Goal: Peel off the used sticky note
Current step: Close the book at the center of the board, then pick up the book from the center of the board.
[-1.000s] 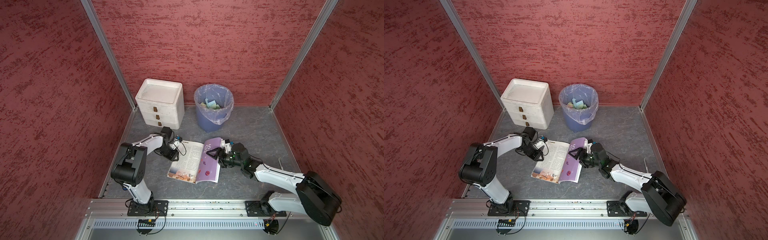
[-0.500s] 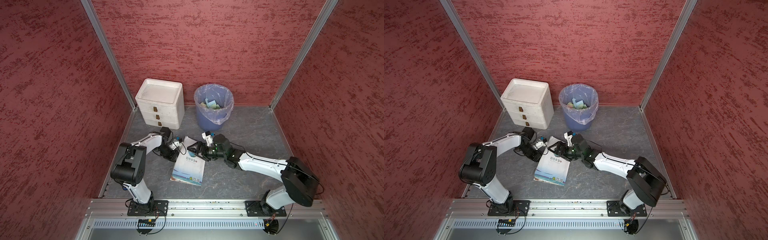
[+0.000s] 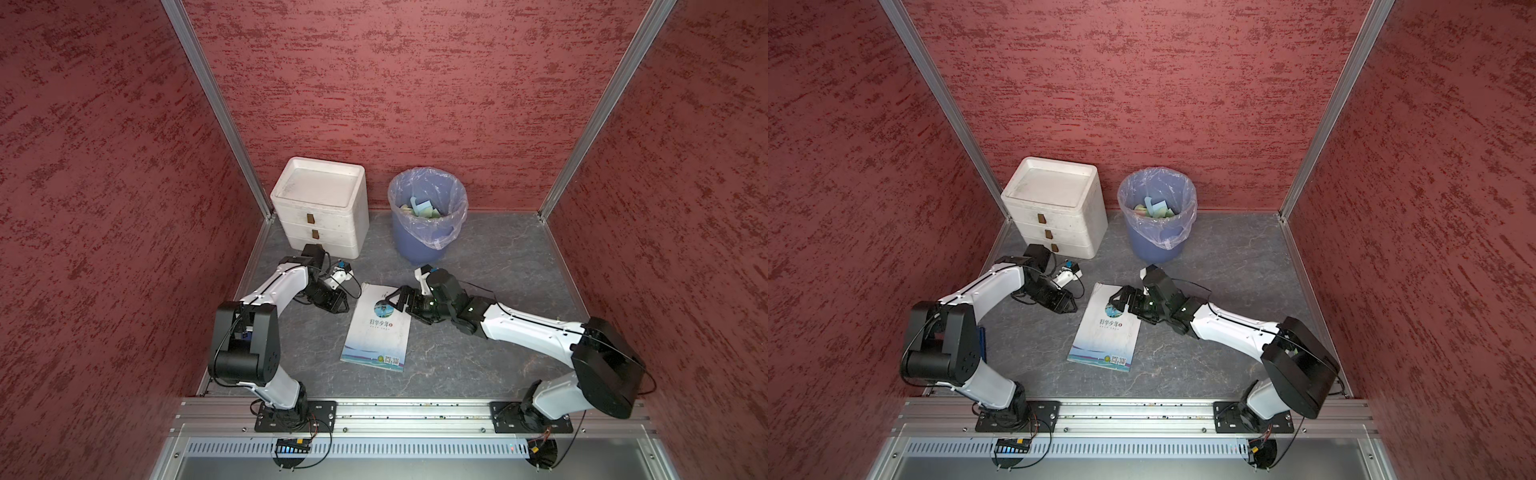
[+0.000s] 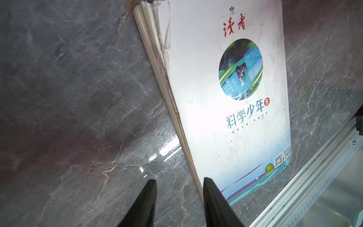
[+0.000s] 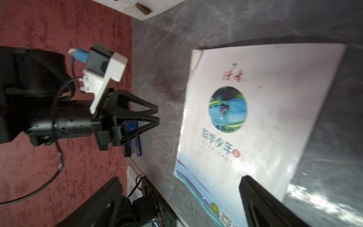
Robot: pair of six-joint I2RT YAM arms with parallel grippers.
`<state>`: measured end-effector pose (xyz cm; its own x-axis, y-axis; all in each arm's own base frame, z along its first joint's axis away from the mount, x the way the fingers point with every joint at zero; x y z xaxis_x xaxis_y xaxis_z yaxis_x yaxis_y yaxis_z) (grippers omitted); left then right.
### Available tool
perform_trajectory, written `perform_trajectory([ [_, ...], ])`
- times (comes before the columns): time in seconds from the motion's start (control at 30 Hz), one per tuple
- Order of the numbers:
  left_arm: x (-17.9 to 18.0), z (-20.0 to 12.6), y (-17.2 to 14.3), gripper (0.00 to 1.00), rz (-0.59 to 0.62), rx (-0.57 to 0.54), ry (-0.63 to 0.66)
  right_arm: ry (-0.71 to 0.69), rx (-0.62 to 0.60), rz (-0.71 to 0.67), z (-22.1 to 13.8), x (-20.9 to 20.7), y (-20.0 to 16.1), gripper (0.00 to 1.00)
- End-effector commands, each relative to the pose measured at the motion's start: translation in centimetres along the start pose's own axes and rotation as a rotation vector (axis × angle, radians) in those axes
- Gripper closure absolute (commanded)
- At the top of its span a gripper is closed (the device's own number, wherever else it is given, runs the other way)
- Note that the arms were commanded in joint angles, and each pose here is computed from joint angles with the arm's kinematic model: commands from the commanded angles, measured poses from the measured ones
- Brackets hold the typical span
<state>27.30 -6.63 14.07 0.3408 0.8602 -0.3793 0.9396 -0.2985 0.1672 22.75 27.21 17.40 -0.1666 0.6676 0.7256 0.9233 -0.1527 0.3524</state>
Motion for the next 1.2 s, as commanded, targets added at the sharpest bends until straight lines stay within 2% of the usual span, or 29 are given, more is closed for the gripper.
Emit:
perform_trajectory([
  [0.0, -0.4, 2.0, -0.2, 0.58, 0.023, 0.053, 0.006, -0.151, -0.013, 0.063, 0.0, -3.9, -1.2, 0.03],
  [0.2, -0.5, 4.5, 0.1, 0.60, 0.037, 0.119, 0.014, -0.157, 0.030, 0.106, 2.1, -5.7, -2.1, 0.11],
  [0.4, -0.4, 5.4, -0.2, 0.62, 0.042, 0.141, 0.020, -0.108, 0.070, 0.142, 4.6, -5.9, -2.3, 0.18],
  [0.67, -0.6, 6.1, -0.6, 0.64, 0.030, 0.163, -0.006, 0.061, 0.090, 0.192, 7.4, -4.7, -2.0, 0.29],
  [0.9, -1.0, 6.3, -0.8, 0.64, 0.042, 0.173, -0.010, 0.259, 0.025, 0.182, 6.2, -1.5, -0.6, 0.53],
  [0.97, -1.1, 6.3, -0.7, 0.64, 0.045, 0.176, -0.010, 0.301, 0.015, 0.168, 5.6, -0.7, -0.3, 0.62],
  [1.1, -1.4, 6.2, -0.7, 0.65, 0.051, 0.177, -0.016, 0.346, 0.011, 0.160, 5.0, 0.1, -0.1, 0.84],
  [1.17, -1.6, 5.9, -0.7, 0.65, 0.051, 0.176, -0.027, 0.336, 0.020, 0.164, 4.9, -0.1, -0.2, 0.91],
])
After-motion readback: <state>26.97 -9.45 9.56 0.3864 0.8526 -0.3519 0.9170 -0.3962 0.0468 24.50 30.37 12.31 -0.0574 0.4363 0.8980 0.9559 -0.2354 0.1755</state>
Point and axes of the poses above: each gripper's point midway between its finger pads, its own z axis out along the fingers, its own x axis along the line the jaws close on, y = z × x, the point moved 8 cm from there along -z, back along the fingers, and after that the axes turned 10 degrees about -z, right-handed, at the moved point
